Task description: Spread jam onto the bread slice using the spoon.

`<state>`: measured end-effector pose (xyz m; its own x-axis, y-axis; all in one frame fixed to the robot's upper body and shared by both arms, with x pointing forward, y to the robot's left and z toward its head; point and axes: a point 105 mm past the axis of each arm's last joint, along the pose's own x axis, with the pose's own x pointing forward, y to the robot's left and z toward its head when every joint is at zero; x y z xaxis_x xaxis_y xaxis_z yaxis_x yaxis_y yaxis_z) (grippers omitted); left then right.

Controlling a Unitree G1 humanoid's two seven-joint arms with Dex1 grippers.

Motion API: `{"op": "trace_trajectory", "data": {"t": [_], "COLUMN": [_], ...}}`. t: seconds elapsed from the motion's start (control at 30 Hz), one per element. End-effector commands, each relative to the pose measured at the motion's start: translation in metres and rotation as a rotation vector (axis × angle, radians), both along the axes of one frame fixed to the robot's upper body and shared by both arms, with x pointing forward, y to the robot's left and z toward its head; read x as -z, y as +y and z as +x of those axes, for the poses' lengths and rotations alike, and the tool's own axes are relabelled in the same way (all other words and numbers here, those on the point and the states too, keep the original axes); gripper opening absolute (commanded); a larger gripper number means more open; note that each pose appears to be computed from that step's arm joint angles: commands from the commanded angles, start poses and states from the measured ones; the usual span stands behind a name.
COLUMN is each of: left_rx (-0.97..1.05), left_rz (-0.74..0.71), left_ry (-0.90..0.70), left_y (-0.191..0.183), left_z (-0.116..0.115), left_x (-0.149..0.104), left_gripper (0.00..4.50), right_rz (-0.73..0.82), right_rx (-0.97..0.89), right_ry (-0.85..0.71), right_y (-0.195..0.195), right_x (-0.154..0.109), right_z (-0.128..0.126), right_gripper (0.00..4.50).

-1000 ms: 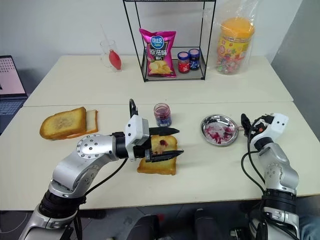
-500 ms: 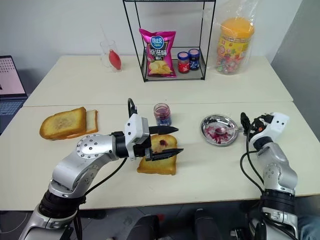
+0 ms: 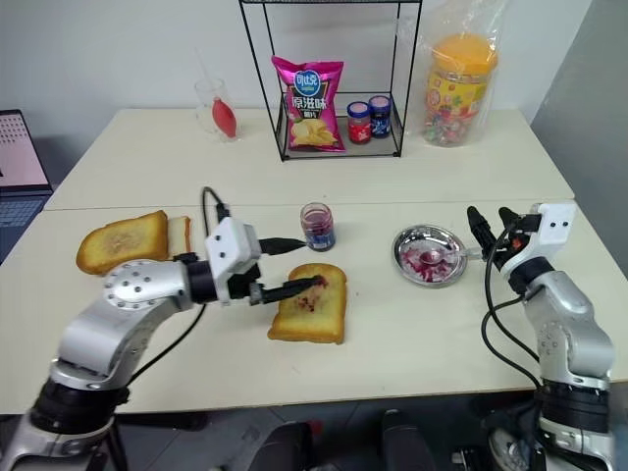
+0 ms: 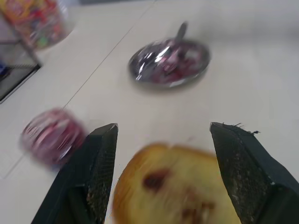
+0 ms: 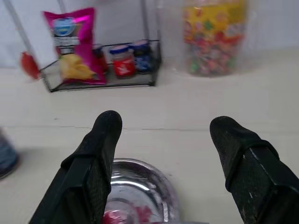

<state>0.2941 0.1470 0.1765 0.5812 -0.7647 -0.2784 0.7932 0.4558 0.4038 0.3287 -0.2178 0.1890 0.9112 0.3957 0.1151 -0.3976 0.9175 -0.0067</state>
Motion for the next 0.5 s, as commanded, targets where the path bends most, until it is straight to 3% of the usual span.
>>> {"op": "trace_trajectory", "data": {"t": [0.03, 0.2, 0.3, 0.5], "left_rx": [-0.1, -0.188, -0.223, -0.188], "left_rz": [0.083, 0.17, 0.119, 0.11], "left_ry": [-0.06, -0.004, 0.022, 0.064], "left_y": [0.037, 0.081, 0.093, 0.092], "left_z": [-0.002, -0.016, -0.026, -0.036], "left_x": [-0.008, 0.005, 0.005, 0.012], "left_gripper": [3.28, 3.28, 3.28, 3.28], "right_rz": [-0.104, -0.261, -0.349, -0.393], "right_rx": [-0.181, -0.386, -0.468, -0.487], "right_ry": [-0.01, 0.098, 0.218, 0.248], "right_y": [0.018, 0.025, 0.013, 0.008], "right_x": [-0.01, 0.003, 0.016, 0.021], "right_z": [-0.024, -0.058, -0.079, -0.084], "right_gripper": [3.38, 3.38, 3.38, 3.38]}}
